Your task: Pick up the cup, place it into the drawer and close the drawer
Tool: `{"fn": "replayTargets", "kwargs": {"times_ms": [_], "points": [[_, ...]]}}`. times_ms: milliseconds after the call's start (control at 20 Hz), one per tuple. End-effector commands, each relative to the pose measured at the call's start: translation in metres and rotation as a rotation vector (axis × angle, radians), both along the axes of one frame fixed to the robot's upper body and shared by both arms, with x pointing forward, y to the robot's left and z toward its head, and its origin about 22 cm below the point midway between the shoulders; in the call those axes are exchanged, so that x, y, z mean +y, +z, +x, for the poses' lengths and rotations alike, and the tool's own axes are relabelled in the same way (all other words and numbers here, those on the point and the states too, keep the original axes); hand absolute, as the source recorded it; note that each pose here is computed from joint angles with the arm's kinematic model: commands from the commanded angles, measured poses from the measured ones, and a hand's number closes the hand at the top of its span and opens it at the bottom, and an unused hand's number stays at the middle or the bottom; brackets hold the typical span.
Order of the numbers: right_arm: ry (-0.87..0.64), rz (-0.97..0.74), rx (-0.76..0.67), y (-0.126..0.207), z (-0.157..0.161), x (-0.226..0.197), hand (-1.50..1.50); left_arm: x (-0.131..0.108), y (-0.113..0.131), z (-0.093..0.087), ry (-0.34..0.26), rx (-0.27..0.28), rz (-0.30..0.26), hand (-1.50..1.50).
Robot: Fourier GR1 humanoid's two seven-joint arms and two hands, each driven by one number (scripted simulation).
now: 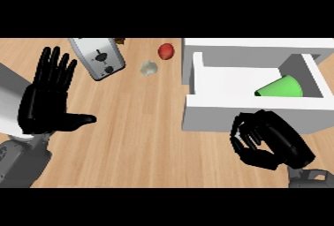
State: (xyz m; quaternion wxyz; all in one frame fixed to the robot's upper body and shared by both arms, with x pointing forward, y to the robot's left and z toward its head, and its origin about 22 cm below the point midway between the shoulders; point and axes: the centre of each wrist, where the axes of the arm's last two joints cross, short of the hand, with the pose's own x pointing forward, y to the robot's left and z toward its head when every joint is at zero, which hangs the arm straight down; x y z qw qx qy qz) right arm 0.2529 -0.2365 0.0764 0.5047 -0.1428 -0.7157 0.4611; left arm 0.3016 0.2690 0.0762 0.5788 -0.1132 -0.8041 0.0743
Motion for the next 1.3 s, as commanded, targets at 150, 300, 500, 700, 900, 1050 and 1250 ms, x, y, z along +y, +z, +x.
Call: {"fn": "replayTargets", "kwargs": {"times_ms": [150, 300, 500, 700, 900, 1050, 1250], "points": [[-0.026, -0.138, 0.031, -0.057, 0.033, 0.017, -1.5, 0.024, -0.016, -0.021, 0.021, 0.013, 0.002, -1.5], [-0.022, -0.19, 0.032, -0.06, 0.047, 0.035, -1.5, 0.039, -0.026, -0.023, 0.033, 0.011, -0.013, -1.5], [-0.007, -0.217, 0.075, -0.086, 0.071, 0.025, -1.5, 0.065, -0.023, -0.028, 0.024, -0.009, -0.015, -1.5], [-0.042, -0.204, 0.086, -0.105, 0.09, 0.02, -1.5, 0.065, -0.03, -0.052, 0.008, 0.002, -0.006, -1.5], [-0.04, -0.158, 0.108, -0.097, 0.122, 0.019, -1.5, 0.066, -0.028, -0.046, -0.007, 0.011, -0.011, -1.5], [-0.031, -0.117, 0.133, -0.081, 0.143, -0.005, -1.5, 0.069, -0.031, -0.038, -0.013, -0.002, -0.027, -1.5], [-0.035, -0.134, 0.152, -0.092, 0.147, -0.004, -1.5, 0.078, -0.03, -0.044, -0.026, 0.0, -0.033, -1.5]]}}
